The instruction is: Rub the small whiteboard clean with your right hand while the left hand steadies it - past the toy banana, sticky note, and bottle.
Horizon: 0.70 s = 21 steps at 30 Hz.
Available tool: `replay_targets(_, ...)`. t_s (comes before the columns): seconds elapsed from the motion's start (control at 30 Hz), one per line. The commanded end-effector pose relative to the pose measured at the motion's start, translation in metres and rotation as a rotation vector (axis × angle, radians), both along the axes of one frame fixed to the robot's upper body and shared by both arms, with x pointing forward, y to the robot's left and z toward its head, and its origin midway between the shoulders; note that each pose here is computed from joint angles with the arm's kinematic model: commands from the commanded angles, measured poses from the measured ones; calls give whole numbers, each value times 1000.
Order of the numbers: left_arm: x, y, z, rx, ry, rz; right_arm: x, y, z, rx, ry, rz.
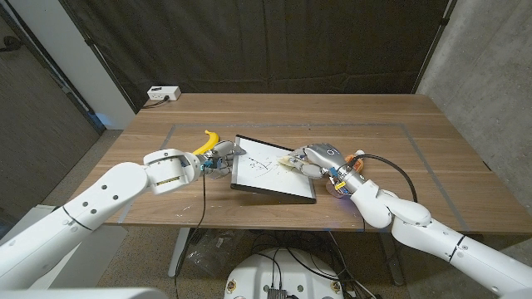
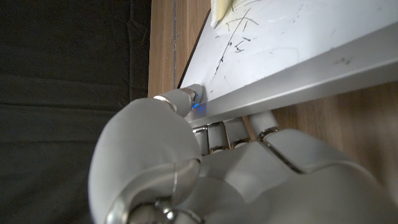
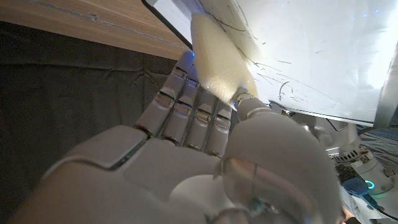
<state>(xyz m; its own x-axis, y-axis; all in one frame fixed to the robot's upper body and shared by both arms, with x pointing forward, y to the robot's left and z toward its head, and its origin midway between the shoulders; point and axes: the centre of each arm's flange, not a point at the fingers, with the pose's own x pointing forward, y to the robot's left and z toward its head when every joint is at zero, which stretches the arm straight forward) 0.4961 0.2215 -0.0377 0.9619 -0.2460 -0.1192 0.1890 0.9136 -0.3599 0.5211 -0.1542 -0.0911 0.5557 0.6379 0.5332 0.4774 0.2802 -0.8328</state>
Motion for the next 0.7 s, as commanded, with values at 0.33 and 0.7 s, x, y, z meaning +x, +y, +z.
replay_targets(0.33, 17, 2, 15, 18, -13, -66, 7, 42, 0, -71, 28, 16)
replay_targets(0.7, 20, -1, 21, 34, -10, -78, 22, 37, -4, -36, 77, -16)
